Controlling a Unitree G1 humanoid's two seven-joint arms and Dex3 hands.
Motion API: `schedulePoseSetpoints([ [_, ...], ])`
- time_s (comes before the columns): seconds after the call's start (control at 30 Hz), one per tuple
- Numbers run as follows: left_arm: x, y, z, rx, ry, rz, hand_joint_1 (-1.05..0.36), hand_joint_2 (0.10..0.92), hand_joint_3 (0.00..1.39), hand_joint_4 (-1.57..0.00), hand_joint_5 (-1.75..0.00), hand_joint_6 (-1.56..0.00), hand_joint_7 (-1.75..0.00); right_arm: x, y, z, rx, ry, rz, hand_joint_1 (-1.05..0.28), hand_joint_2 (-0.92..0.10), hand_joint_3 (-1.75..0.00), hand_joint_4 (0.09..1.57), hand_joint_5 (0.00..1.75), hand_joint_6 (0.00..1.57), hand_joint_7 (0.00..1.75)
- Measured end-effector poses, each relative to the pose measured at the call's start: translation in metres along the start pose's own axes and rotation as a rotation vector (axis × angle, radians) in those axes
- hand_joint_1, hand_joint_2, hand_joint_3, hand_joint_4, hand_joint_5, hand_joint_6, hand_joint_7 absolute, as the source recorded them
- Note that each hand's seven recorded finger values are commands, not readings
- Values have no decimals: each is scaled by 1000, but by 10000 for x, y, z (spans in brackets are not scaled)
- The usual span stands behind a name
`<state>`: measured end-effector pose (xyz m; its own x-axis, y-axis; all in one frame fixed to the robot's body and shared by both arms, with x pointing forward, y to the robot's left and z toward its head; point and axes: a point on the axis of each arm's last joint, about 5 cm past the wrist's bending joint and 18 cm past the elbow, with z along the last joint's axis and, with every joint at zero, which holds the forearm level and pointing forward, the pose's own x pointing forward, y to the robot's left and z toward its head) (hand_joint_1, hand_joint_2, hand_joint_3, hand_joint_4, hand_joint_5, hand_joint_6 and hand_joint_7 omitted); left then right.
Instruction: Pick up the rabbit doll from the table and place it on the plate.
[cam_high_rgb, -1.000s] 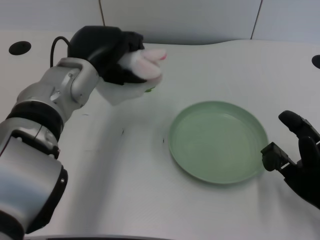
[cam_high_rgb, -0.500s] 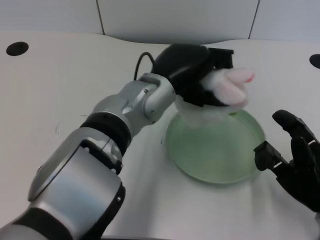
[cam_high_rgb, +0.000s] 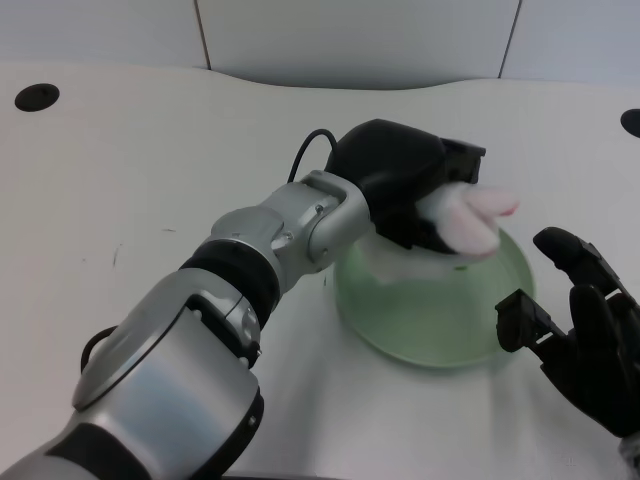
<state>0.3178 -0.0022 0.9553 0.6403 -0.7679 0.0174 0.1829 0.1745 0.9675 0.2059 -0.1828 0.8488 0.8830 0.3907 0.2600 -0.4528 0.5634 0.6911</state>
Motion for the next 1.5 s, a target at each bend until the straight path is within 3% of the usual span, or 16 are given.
schedulePoseSetpoints([
  [0.07, -9, -31, -22, 58, 37, -46, -688, 921, 377, -707, -871, -729, -559, -10, 6, 2, 1, -4, 2, -615, -921, -214, 600, 1746, 601, 1350],
  [0.1, -14, -38, -36, 80, 57, -79, -751, 921, 422, -641, -467, -666, -244, -16, 7, 2, 2, -5, 2, -614, -921, -215, 598, 1746, 601, 1325],
  [0.17, -23, -48, -60, 103, 97, -150, -826, 921, 470, -478, -162, -499, -64, -28, 6, -1, 5, -6, 0, -612, -921, -216, 596, 1746, 613, 1283],
  [0.23, -36, -56, -86, 105, 131, -207, -908, 921, 532, -310, -35, -323, -13, -35, 7, -3, 6, -5, -1, -615, -921, -219, 596, 1746, 616, 1270],
  [0.43, -61, -64, -121, 21, 157, -229, -1044, 921, 732, -25, 0, -28, 1, -35, 8, -3, 5, -5, 4, -624, -921, -233, 582, 1746, 602, 1267],
  [0.67, -60, -40, -118, -221, 159, -210, -1048, 921, 822, 1, 1, 1, 1, -26, 0, 0, 7, -6, 6, -612, -921, -237, 581, 1746, 583, 1291],
  [0.8, -70, -56, -118, -369, 155, -190, -1048, 921, 830, 1, 1, 1, 1, 5, -12, 14, 10, -9, 13, -609, -921, -228, 583, 1746, 590, 1267],
  [0.9, -67, -23, -131, -487, 157, -158, -1048, 921, 825, 1, 1, 1, 1, 25, -15, 15, 12, -9, 16, -615, -921, -228, 583, 1746, 594, 1262],
  [1.03, -75, 41, -177, -667, 153, -109, -1048, 921, 817, 1, 1, 1, 1, 27, -35, 5, 21, -2, 14, -600, -921, -226, 576, 1746, 591, 1240],
  [1.17, -82, 132, -227, -768, 139, -54, -1048, 921, 808, 1, 1, 1, 1, 39, -49, 12, 24, -1, 19, -596, -921, -225, 575, 1746, 598, 1225],
  [1.23, -86, 163, -246, -810, 132, -34, -1048, 921, 748, -72, -39, -15, -7, 57, -48, 15, 24, 0, 23, -609, -921, -231, 574, 1746, 601, 1230],
  [1.3, -123, 254, -327, -934, 110, 57, -1048, 921, 712, -115, -62, -24, -11, 84, -53, 20, 21, 2, 24, -614, -921, -248, 568, 1746, 579, 1270],
  [1.43, -273, 569, -598, -1148, 1, 192, -1048, 921, 614, -164, -99, -55, -23, 86, -76, 40, 1, 12, 15, -620, -921, -251, 562, 1746, 548, 1352],
  [1.5, -361, 603, -716, -1279, -53, 202, -983, 921, 507, -184, -117, -80, -31, 88, -84, 48, -5, 10, 13, -622, -921, -246, 563, 1746, 543, 1372],
])
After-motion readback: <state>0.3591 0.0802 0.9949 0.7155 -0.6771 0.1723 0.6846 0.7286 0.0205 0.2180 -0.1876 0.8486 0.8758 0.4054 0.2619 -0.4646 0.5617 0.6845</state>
